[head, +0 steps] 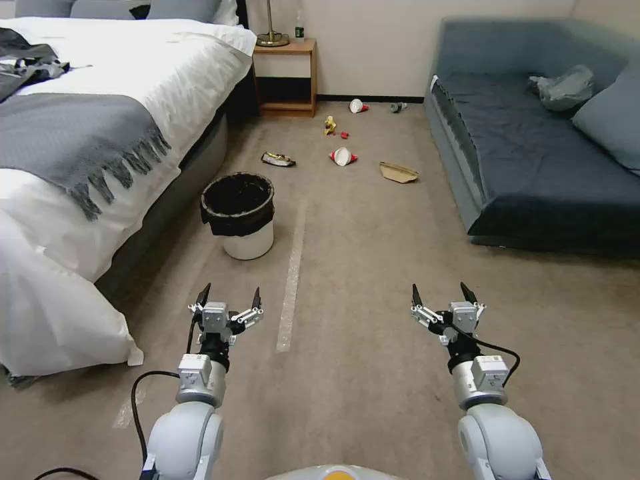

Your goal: Pick up the trash can from the floor.

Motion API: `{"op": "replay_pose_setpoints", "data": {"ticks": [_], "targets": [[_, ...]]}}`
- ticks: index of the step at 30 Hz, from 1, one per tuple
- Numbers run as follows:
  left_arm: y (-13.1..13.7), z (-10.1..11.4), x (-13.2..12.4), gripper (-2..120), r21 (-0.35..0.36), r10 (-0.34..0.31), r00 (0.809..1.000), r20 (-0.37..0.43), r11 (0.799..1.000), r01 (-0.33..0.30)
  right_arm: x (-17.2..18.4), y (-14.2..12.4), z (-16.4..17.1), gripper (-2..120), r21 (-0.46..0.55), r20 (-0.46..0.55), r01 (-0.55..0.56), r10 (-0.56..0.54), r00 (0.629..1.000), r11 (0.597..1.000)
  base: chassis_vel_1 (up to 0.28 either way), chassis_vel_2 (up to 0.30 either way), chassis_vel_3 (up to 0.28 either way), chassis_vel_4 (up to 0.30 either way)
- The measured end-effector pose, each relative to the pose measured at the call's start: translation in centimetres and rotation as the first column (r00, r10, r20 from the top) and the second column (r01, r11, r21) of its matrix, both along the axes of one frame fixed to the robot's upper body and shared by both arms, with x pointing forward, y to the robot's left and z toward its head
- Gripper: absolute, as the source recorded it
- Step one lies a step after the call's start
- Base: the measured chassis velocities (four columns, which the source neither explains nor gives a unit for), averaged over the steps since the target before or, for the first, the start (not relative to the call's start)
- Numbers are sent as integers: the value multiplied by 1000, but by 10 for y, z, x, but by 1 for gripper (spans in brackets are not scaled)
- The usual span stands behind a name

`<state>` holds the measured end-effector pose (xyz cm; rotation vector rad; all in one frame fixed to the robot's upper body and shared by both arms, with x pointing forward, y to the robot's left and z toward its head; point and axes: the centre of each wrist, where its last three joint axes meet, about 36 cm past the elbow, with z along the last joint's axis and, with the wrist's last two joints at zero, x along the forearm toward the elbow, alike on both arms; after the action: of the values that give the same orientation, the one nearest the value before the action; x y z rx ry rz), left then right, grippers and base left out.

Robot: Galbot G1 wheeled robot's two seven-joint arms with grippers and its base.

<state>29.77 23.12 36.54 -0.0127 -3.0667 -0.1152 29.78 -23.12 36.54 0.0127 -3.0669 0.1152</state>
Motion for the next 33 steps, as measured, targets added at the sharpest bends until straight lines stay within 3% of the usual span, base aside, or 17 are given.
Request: {"op": "replay_pose_setpoints", "data": {"ticks": [29, 33], "targets": [[0, 0, -2, 100, -1, 2, 1000, -1, 1000, -2, 0, 0, 0, 100, 0, 0, 0, 0, 1000, 1000, 0, 0, 0, 0], [-2, 6, -25, 100, -23, 30, 1000, 2, 999, -30, -6, 0, 1, 100, 1, -4, 0, 0, 1000, 1000, 0, 0, 0, 0]]}}
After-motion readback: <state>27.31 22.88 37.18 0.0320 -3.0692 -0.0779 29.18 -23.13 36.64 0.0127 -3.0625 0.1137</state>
